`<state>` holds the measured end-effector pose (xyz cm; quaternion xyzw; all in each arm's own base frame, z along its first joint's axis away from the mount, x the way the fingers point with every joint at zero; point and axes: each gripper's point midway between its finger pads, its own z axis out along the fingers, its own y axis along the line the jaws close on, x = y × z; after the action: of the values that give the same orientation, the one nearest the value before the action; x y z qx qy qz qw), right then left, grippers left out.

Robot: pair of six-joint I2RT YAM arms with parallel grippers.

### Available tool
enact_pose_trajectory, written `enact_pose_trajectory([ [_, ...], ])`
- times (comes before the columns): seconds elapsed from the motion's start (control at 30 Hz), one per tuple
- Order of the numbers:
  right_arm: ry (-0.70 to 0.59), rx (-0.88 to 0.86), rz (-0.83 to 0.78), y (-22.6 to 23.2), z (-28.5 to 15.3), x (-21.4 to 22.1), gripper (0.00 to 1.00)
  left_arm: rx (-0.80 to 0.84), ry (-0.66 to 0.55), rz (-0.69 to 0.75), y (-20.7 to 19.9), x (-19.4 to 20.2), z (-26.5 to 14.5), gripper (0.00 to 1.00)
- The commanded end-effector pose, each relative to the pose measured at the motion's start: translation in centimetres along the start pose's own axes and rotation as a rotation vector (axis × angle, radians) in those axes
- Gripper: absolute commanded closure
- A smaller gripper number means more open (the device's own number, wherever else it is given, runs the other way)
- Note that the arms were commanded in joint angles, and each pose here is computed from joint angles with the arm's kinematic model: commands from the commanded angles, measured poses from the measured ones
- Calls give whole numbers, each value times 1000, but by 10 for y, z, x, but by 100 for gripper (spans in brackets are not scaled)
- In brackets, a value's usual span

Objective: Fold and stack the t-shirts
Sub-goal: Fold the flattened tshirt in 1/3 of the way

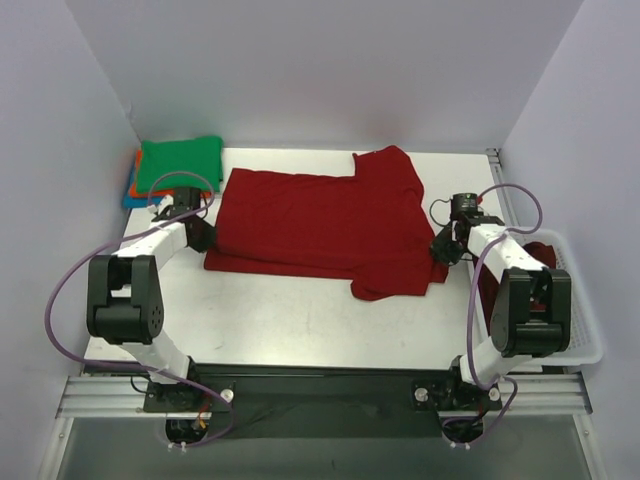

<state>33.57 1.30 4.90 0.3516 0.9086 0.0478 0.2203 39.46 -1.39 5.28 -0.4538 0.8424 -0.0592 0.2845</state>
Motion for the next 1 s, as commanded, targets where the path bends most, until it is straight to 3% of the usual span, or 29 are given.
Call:
enact_pose_trajectory([
  [0.0,-12,60,25,-18,6,-2,89,56,-45,-2,-23,-18,-3,100],
  [0.07,-5,52,22,-16,7,-2,84,47,-37,-1,-20,-15,-1,99],
  [0.1,2,44,21,-14,8,-1,74,42,-34,-3,-18,-15,0,99],
  [0.2,-9,8,6,-8,1,-4,47,95,-41,-7,-25,-19,-1,72],
  [0.23,-18,-1,-11,-6,-2,-5,41,107,-43,-8,-25,-20,-2,48],
  [0.27,-30,-13,-19,-4,-7,-6,36,142,-51,-4,-30,-23,-9,39],
  [0.37,-60,-41,-40,0,-26,-9,35,215,-89,1,-43,-33,-26,21],
  [0.6,-60,-58,-97,-11,-45,41,40,218,-92,-2,-22,-23,-53,20],
  [0.7,-53,-45,-134,-18,-44,72,53,221,-77,-10,-9,-12,-58,20],
  [0.97,-2,-161,-331,16,-44,143,53,277,-36,0,-1,10,-71,22],
])
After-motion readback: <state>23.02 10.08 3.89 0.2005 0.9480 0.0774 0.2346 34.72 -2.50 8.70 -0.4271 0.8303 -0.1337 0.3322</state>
